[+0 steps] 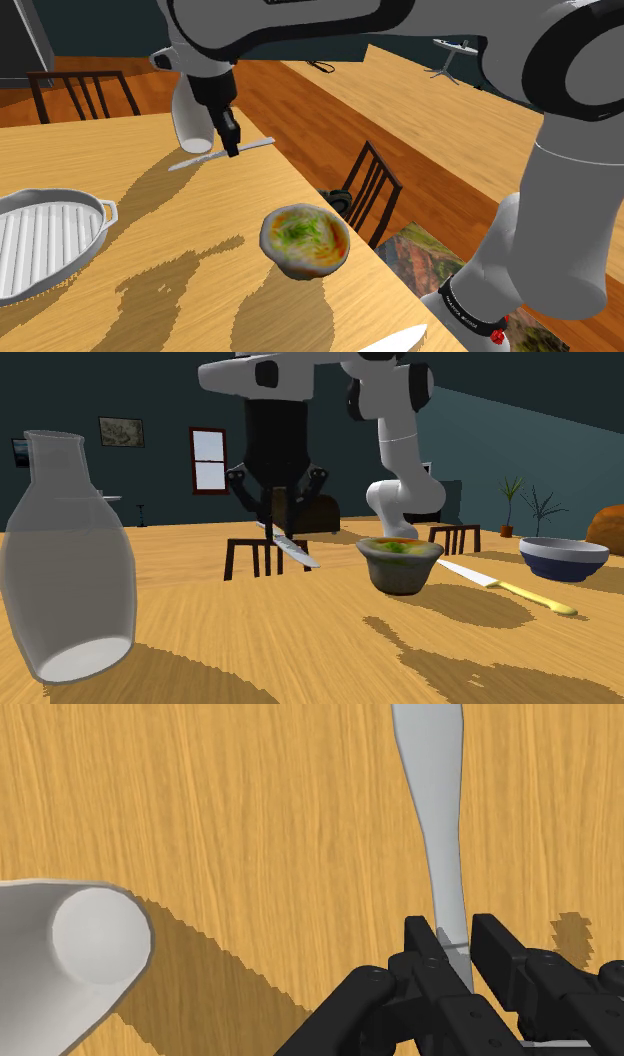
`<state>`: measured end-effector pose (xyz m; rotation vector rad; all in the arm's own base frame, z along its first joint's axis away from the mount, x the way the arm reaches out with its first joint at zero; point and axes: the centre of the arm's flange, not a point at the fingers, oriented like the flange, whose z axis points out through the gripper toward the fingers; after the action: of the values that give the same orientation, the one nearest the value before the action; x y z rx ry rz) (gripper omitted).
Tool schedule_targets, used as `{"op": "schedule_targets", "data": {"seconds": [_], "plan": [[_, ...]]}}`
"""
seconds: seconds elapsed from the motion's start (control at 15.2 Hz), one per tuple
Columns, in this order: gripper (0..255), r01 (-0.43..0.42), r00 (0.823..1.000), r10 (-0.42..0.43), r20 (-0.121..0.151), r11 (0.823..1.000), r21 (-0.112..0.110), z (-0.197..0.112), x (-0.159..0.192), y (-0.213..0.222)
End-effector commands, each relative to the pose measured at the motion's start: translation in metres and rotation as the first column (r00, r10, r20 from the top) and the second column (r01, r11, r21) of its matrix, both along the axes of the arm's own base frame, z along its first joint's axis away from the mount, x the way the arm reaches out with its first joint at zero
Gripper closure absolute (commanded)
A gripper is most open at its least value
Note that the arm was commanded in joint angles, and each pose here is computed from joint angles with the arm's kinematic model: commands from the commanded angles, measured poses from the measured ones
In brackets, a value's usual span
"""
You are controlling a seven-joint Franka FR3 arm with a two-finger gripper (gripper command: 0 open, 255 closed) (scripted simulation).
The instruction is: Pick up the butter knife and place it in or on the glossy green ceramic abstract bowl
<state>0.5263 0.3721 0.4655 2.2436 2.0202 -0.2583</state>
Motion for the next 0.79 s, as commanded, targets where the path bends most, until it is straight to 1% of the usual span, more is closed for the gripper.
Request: {"op": "schedule_targets", "data": {"seconds": [0.0,0.4,0.73], "plan": [[255,0.0,1.0,0.0,0.0,1.0,0.0,0.01,0.0,0.0],[255,0.0,1.0,0.0,0.0,1.0,0.0,0.04,0.0,0.0],[255,0.0,1.0,0.0,0.0,1.0,0.0,0.043,-0.065,-0.011]]}}
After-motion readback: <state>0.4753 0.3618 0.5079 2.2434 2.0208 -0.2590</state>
